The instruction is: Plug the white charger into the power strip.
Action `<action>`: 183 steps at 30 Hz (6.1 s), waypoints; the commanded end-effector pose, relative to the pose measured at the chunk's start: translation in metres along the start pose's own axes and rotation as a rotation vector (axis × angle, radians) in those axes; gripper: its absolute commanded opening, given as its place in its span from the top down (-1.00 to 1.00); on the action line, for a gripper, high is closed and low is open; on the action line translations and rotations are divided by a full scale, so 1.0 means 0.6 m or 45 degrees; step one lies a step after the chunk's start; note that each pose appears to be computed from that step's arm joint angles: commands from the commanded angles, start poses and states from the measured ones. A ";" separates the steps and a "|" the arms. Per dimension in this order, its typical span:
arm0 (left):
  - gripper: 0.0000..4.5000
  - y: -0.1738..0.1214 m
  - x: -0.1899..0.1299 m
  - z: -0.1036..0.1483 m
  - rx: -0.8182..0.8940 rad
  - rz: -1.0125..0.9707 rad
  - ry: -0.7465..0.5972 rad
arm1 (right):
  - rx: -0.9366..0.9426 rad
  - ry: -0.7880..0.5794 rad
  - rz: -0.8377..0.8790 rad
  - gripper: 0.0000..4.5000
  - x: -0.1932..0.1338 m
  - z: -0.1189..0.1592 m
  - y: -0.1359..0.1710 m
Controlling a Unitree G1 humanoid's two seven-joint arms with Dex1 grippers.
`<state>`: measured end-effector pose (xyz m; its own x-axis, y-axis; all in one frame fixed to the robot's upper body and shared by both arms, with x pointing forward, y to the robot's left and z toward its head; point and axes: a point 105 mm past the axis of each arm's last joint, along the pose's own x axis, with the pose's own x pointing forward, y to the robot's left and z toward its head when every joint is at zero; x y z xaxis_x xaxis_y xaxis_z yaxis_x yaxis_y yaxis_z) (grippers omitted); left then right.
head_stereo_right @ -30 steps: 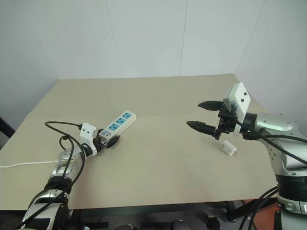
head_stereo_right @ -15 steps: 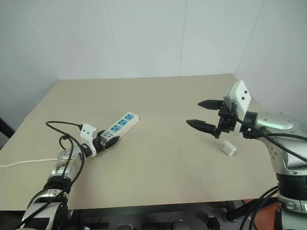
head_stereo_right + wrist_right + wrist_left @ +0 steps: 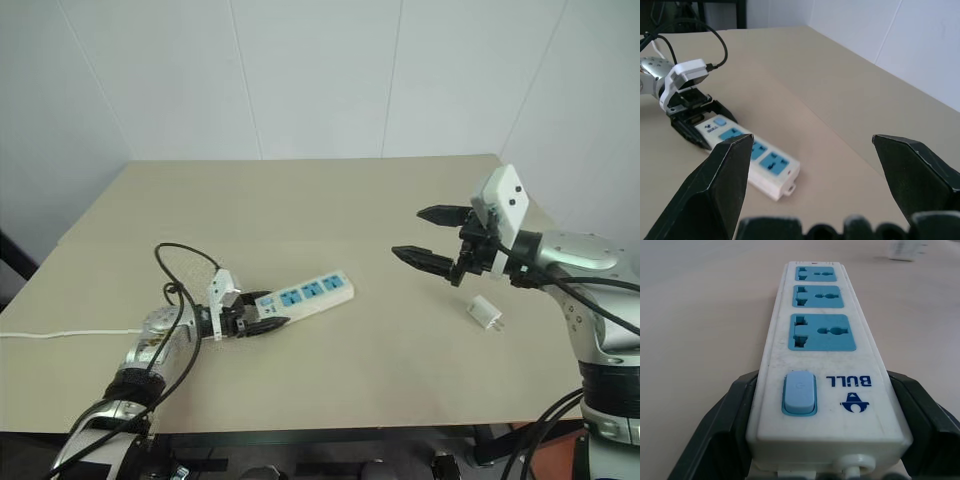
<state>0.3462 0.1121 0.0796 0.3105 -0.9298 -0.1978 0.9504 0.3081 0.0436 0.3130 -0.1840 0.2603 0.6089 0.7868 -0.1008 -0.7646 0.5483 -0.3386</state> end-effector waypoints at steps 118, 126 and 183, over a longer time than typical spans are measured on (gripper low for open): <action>-0.47 -0.024 0.008 -0.055 0.094 -0.261 0.280 | 0.307 -0.184 0.126 0.49 0.150 -0.024 0.019; -0.47 -0.020 0.003 -0.054 0.097 -0.251 0.286 | 0.270 -0.333 0.397 0.49 0.184 -0.032 0.116; -0.47 -0.029 -0.007 -0.059 0.098 -0.265 0.302 | 0.191 -0.249 0.423 0.49 0.264 -0.123 0.156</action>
<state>0.3381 0.1040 0.0737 0.1336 -0.9380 -0.3199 0.9866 0.0952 0.1328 0.3477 -0.0245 0.1283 0.2608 0.9648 -0.0343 -0.9593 0.2550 -0.1215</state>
